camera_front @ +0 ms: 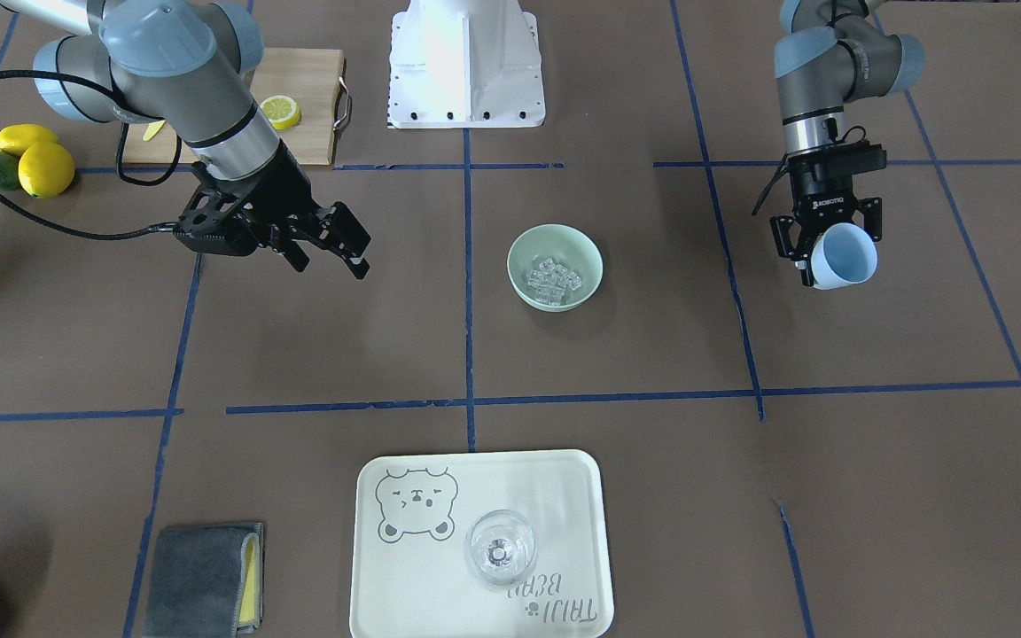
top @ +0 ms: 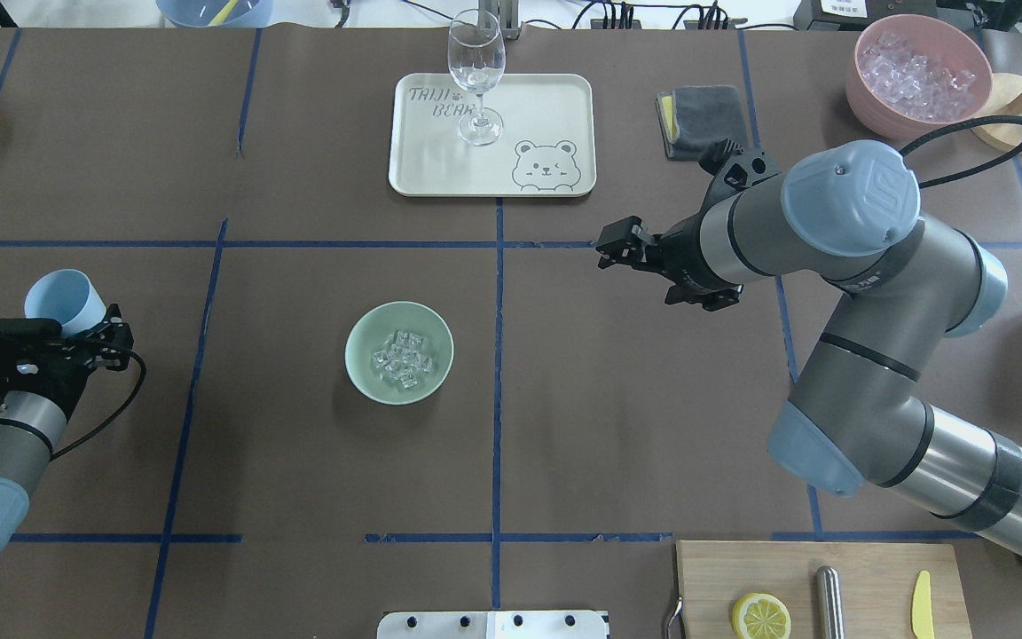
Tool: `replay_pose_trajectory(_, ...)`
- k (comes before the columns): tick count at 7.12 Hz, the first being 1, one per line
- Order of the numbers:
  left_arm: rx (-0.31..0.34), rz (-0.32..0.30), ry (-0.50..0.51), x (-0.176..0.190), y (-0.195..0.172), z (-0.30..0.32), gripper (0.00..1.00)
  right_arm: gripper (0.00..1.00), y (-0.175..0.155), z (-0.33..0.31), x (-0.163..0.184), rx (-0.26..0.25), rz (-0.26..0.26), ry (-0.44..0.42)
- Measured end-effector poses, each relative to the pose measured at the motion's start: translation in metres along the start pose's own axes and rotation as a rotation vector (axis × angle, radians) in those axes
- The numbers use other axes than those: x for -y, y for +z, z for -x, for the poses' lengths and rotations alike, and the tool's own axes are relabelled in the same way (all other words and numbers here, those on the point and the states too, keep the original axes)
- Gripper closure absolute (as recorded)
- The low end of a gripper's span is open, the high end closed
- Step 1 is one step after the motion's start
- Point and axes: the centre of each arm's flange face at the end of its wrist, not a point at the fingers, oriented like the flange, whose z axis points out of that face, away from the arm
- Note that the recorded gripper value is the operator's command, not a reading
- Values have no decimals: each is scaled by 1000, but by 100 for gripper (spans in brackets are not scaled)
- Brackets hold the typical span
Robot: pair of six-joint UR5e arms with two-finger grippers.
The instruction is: Pour ice into bowl
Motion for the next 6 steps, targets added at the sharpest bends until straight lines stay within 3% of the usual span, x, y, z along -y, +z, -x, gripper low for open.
replay_pose_trajectory(3, 26, -52, -139, -46, 11, 20, 100, 0, -5, 3, -3, 11, 1, 4)
replay_pose_trajectory(6, 31, -119, -154, -61, 14, 24, 100, 0, -5, 3, -5, 13, 3, 5)
